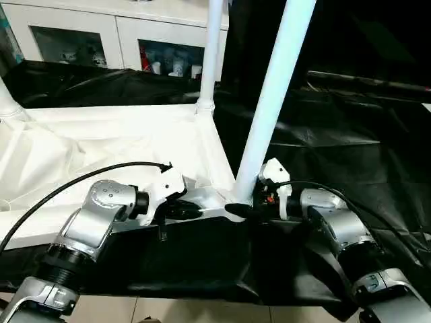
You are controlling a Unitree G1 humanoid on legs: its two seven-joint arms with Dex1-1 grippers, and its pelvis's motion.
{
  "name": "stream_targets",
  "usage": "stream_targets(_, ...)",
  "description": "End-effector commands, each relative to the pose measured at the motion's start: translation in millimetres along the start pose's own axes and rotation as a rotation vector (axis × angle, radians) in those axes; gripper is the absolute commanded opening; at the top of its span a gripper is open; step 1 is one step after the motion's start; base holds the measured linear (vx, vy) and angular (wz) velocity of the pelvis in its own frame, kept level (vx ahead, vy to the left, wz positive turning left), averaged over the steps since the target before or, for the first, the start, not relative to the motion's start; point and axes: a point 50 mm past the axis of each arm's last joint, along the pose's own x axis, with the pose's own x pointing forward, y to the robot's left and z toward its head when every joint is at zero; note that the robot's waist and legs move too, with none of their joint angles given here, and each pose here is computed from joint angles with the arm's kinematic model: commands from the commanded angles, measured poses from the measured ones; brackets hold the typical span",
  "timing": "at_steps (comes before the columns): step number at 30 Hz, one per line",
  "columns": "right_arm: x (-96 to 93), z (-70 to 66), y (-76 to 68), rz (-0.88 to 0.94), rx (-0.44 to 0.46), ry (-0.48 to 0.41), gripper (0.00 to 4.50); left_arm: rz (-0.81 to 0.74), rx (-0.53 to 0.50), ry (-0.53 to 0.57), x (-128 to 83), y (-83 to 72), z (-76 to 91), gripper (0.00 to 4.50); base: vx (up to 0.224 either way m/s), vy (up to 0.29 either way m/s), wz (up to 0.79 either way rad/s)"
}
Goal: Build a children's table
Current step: Rotate leg to tighten
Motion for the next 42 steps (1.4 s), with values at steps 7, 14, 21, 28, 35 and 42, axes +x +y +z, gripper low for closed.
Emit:
stream_targets(7,1.3,-1.4,2.1,0.018,0.006,0.024,2.83,-0.099,0.013,-0.065,10,-13.2,9.4,0.00,0.000,0.000,0.00)
stream_targets(14,10.4,-10.5,-8.1,-0.212,0.099,0.014,2.76,0.056,-0.053,-0.042,23,-0.9,4.8,0.00,0.000,0.000,0.00)
stream_targets(21,32.5,-22.8,-15.1,-0.646,0.309,0.018,2.75,0.295,-0.162,-0.020,63,15.2,11.7,0.00,0.000,0.000,0.00)
stream_targets(28,63.5,-8.2,-3.9,-0.683,0.252,0.007,2.75,0.287,-0.083,0.008,92,9.2,26.1,0.00,0.000,0.000,0.00)
stream_targets(35,60.8,9.0,-5.9,-0.596,0.245,-0.138,3.54,0.294,-0.086,-0.015,79,16.0,23.1,0.00,0.000,0.000,0.00)
stream_targets(42,32.2,11.9,-7.6,-0.273,0.073,-0.085,3.91,0.093,-0.020,-0.112,45,5.5,15.3,0.00,0.000,0.000,0.00)
